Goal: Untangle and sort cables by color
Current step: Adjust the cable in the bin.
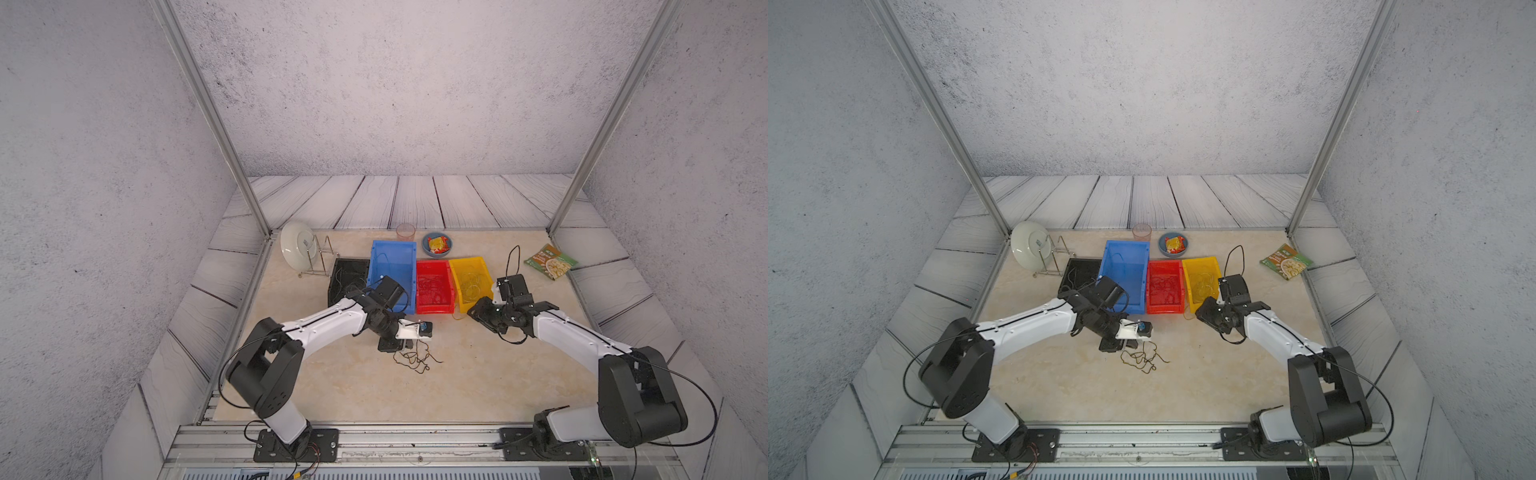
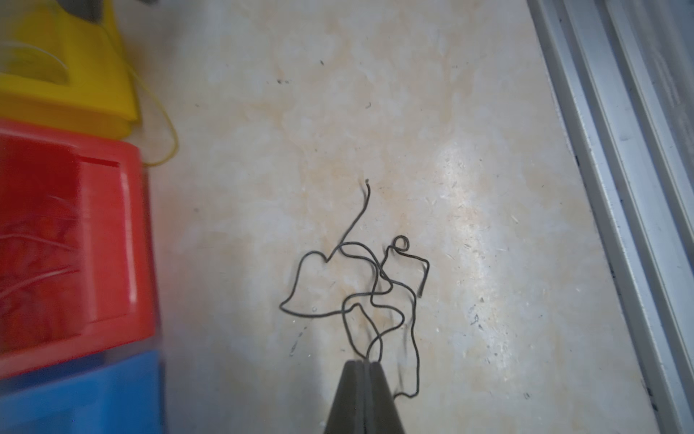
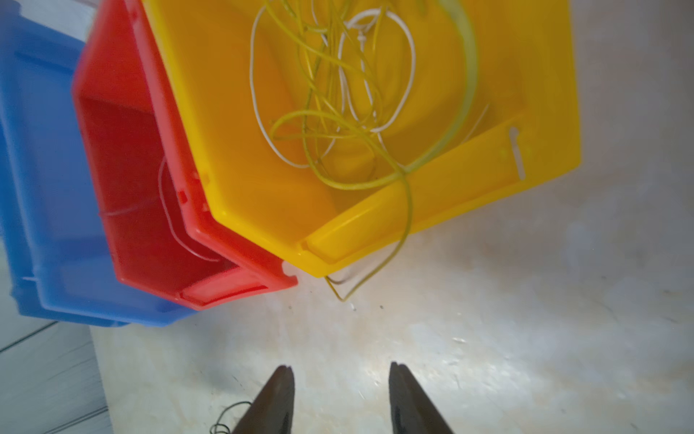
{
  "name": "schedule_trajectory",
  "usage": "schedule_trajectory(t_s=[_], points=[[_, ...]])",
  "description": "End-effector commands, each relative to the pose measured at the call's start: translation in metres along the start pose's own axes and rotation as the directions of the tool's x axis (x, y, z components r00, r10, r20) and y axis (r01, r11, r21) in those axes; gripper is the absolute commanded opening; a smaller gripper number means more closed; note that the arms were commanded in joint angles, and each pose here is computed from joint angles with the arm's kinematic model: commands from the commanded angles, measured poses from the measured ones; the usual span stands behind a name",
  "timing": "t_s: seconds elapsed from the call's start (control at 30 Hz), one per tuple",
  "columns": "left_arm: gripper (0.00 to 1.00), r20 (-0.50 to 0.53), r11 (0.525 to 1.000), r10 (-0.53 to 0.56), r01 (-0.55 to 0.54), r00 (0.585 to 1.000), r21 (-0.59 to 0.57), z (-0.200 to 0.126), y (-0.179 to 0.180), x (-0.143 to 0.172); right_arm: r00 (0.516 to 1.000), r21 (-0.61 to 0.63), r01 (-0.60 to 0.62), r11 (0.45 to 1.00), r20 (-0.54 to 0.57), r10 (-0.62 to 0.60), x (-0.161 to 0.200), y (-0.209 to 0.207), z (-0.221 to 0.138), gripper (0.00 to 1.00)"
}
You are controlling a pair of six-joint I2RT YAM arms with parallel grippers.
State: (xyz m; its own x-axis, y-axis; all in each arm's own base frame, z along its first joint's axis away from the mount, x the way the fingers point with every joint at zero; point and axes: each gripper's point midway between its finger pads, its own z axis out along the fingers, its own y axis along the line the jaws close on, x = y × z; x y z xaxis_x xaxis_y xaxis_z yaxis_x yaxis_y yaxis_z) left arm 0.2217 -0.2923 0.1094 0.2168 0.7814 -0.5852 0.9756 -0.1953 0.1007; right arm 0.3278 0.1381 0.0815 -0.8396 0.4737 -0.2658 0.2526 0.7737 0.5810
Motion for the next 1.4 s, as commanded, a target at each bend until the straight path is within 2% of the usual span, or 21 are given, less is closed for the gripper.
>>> schedule_trajectory(t_s=[0.0, 0.1, 0.2, 0.23, 0.3, 0.4, 0.47, 0.5, 0.57, 0.73, 0.83, 1.03, 1.13, 1.2, 1.23, 1.37], points=[[0.0, -0.009, 0.997, -0.065, 0.065, 0.998, -0.029, -0.039, 0.005, -0.001, 0.992, -0.081, -0.078, 0.994, 0.09, 0.086, -0.02, 0.011, 0.015, 0.43], [0.0, 0.035, 0.99, -0.136, 0.137, 0.99, -0.042, -0.066, 0.011, 0.001, 0.989, -0.055, -0.081, 0.995, 0.119, 0.088, -0.022, -0.001, 0.024, 0.42], [0.0, 0.037, 0.988, -0.147, 0.148, 0.988, -0.043, -0.074, 0.008, 0.006, 0.99, -0.055, -0.098, 0.994, 0.095, 0.103, -0.014, -0.008, 0.035, 0.4], [0.03, 0.038, 0.986, -0.16, 0.162, 0.986, -0.047, -0.072, 0.008, 0.008, 0.99, -0.058, -0.105, 0.993, 0.091, 0.11, -0.012, -0.01, 0.038, 0.39], [0.24, 0.053, 0.98, -0.192, 0.195, 0.98, -0.05, -0.067, 0.008, 0.009, 0.99, -0.06, -0.108, 0.992, 0.088, 0.113, -0.009, -0.012, 0.042, 0.38], [0.47, 0.092, 0.974, -0.219, 0.223, 0.971, -0.033, -0.059, 0.008, 0.007, 0.991, -0.044, -0.104, 0.994, 0.085, 0.107, -0.008, -0.014, 0.046, 0.35], [0.56, 0.117, 0.976, -0.214, 0.218, 0.97, -0.02, -0.052, 0.007, 0.007, 0.989, -0.044, -0.102, 0.994, 0.102, 0.106, -0.009, -0.017, 0.05, 0.26], [0.59, 0.123, 0.975, -0.22, 0.223, 0.968, -0.016, -0.048, 0.007, 0.008, 0.988, -0.054, -0.1, 0.994, 0.112, 0.105, -0.011, -0.016, 0.052, 0.17], [0.6, 0.132, 0.972, -0.231, 0.234, 0.964, -0.013, -0.04, 0.007, 0.011, 0.985, -0.064, -0.103, 0.993, 0.13, 0.111, -0.014, -0.015, 0.052, 0.0], [0.66, 0.118, 0.978, -0.204, 0.208, 0.972, -0.026, -0.016, 0.007, 0.018, 0.984, -0.056, -0.074, 0.996, 0.161, 0.082, -0.019, -0.004, 0.023, 0.0], [0.67, 0.051, 0.985, -0.168, 0.169, 0.985, -0.035, 0.007, 0.005, 0.023, 0.981, -0.025, -0.047, 0.999, 0.186, 0.05, -0.021, 0.002, -0.006, 0.0], [0.69, -0.062, 0.983, -0.182, 0.18, 0.981, -0.042, 0.045, 0.012, 0.02, 0.97, 0.007, 0.116, 0.993, 0.215, -0.114, -0.044, 0.037, -0.045, 0.0], [0.71, -0.129, 0.98, -0.194, 0.187, 0.972, -0.071, 0.057, 0.017, 0.027, 0.948, 0.045, 0.182, 0.982, 0.256, -0.188, -0.069, 0.05, -0.045, 0.0], [0.79, -0.139, 0.979, -0.196, 0.186, 0.971, -0.079, 0.06, 0.019, 0.029, 0.929, 0.058, 0.229, 0.972, 0.284, -0.236, -0.086, 0.06, -0.039, 0.0], [0.8, -0.146, 0.98, -0.192, 0.182, 0.971, -0.075, 0.062, 0.018, 0.029, 0.926, 0.067, 0.24, 0.968, 0.283, -0.249, -0.094, 0.062, -0.033, 0.0], [0.77, -0.178, 0.987, -0.162, 0.156, 0.971, -0.046, 0.073, 0.01, 0.031, 0.928, 0.105, 0.283, 0.953, 0.223, -0.3, -0.113, 0.065, -0.002, 0.0]])
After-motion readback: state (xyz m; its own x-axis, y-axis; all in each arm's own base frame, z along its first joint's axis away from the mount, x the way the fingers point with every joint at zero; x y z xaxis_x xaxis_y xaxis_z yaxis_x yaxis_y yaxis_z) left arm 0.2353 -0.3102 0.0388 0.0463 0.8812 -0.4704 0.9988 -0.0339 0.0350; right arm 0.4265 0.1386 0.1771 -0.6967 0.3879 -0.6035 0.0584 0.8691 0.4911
